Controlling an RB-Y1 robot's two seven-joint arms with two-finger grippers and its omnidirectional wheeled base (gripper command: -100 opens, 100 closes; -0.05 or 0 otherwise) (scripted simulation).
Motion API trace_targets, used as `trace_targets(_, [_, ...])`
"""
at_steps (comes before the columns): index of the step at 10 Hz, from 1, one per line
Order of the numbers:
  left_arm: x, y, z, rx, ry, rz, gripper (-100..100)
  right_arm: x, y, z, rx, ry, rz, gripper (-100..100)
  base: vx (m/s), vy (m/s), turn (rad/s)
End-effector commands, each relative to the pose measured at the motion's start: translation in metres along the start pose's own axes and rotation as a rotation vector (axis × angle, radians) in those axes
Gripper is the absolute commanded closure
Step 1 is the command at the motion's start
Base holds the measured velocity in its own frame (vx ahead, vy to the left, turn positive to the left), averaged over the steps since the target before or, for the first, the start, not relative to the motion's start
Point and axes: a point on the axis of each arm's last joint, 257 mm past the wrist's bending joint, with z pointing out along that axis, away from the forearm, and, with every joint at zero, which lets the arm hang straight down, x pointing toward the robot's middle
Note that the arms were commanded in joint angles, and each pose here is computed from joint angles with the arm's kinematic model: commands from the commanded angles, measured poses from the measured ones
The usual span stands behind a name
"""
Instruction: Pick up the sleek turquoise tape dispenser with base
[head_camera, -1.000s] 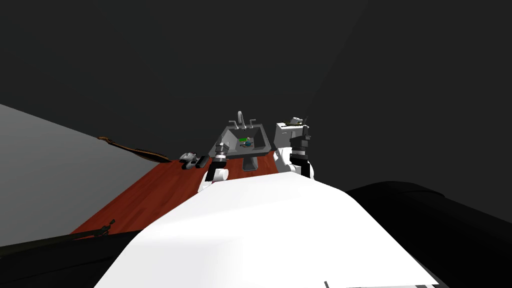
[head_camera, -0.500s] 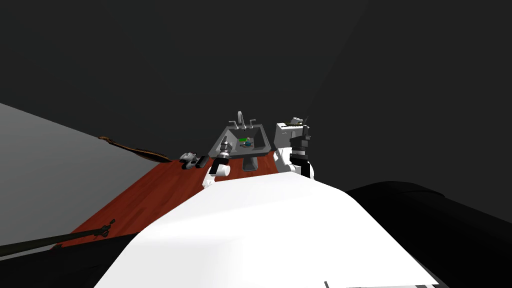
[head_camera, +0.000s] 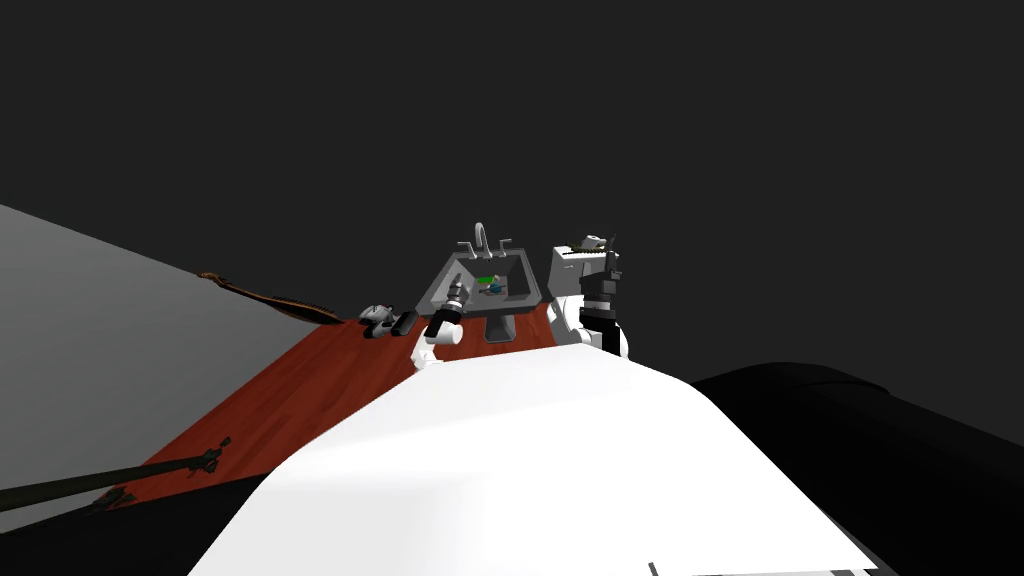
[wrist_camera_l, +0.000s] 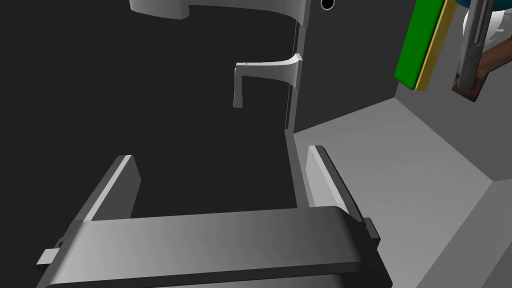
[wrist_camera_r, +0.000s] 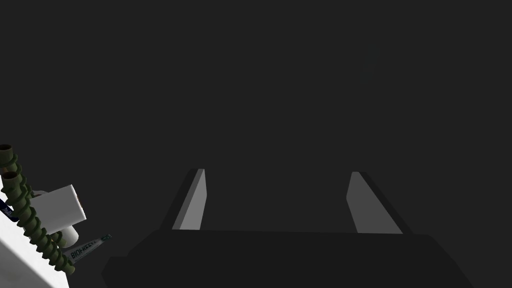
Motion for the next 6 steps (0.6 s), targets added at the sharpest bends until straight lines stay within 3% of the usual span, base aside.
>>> trace_targets(1, [0.0, 0.015, 0.013, -0.054, 0.008, -0.013, -100, 0.0, 0.0, 0.0, 0.0, 0.0, 0.0, 0, 0.013, -0.014, 0.014])
trace_targets(3, [0.001, 0.02, 0.014, -0.079, 0.01, -0.013, -100, 0.0, 0.0, 0.0, 0.0, 0.0, 0.0, 0, 0.009, -0.011, 0.005])
trace_targets(4, [0.002, 0.032, 0.026, -0.123, 0.017, -0.023, -100, 0.0, 0.0, 0.0, 0.0, 0.0, 0.0, 0, 0.009, -0.011, 0.024])
trace_targets(5, [0.002, 0.036, 0.025, -0.138, 0.017, -0.023, -100, 0.0, 0.0, 0.0, 0.0, 0.0, 0.0, 0, 0.009, -0.015, 0.007])
trace_targets(6, [0.003, 0.046, 0.035, -0.176, 0.022, -0.032, -100, 0.0, 0.0, 0.0, 0.0, 0.0, 0.0, 0, 0.016, -0.022, 0.022])
